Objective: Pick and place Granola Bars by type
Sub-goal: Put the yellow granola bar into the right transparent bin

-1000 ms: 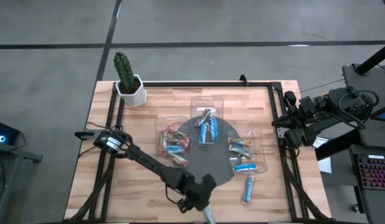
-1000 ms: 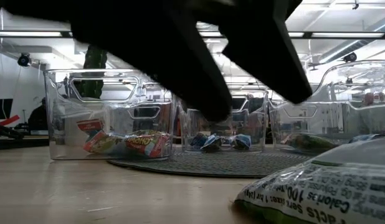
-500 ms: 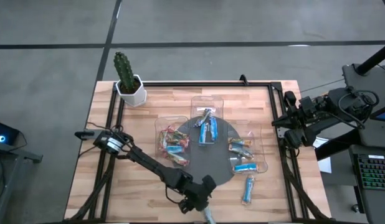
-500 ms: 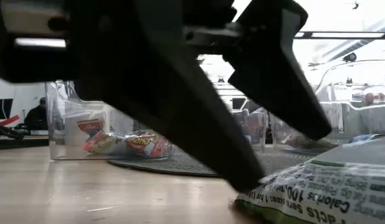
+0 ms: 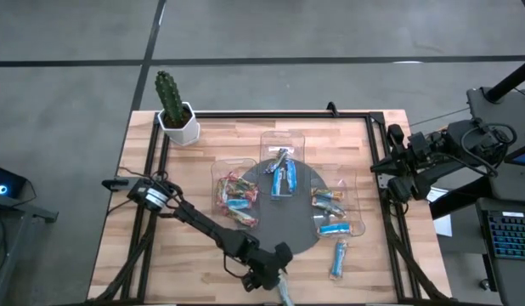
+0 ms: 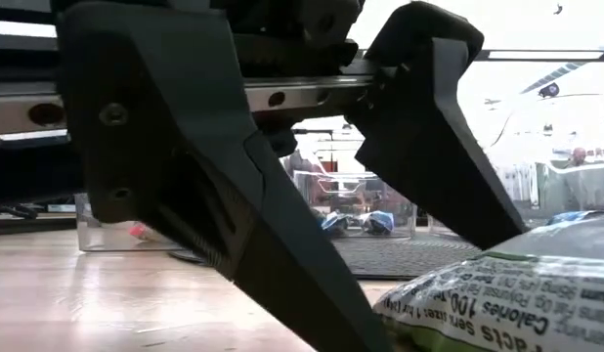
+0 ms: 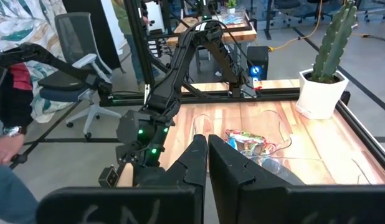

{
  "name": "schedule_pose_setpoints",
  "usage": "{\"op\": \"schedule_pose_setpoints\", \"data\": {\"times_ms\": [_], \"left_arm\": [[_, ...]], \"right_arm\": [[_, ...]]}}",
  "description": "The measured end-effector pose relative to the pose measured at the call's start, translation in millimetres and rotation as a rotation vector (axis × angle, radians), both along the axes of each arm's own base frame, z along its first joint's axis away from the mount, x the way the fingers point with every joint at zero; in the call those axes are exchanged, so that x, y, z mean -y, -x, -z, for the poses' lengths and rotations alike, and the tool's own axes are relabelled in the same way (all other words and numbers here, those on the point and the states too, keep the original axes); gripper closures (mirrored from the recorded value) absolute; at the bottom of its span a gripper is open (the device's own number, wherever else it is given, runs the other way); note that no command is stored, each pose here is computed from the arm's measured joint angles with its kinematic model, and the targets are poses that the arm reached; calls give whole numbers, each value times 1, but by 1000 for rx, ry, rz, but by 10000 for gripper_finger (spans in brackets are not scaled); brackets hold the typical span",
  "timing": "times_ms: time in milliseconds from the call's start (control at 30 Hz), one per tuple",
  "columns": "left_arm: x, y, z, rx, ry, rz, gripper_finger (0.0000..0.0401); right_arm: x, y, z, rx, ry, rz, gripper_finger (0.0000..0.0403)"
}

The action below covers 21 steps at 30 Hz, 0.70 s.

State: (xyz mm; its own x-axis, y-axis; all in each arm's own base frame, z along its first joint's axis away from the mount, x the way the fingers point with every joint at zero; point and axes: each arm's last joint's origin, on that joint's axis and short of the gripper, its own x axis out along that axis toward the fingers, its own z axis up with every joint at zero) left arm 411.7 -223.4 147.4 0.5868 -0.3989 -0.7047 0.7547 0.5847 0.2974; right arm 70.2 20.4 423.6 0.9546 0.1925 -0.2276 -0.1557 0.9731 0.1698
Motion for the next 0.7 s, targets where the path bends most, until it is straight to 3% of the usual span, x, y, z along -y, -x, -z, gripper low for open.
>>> {"op": "schedule_pose_setpoints", "data": {"times_ms": [333, 500, 700], "left_arm": [[3, -3, -5, 60, 54, 39, 155], [3, -1, -2, 34, 61, 54, 185], [2, -3, 7, -21, 98, -1, 190]], "right_arm": [[1, 0, 0, 0, 11, 43, 394], [2, 0, 0, -1, 10, 53, 394], [2, 0, 0, 0, 10, 53, 394]]}}
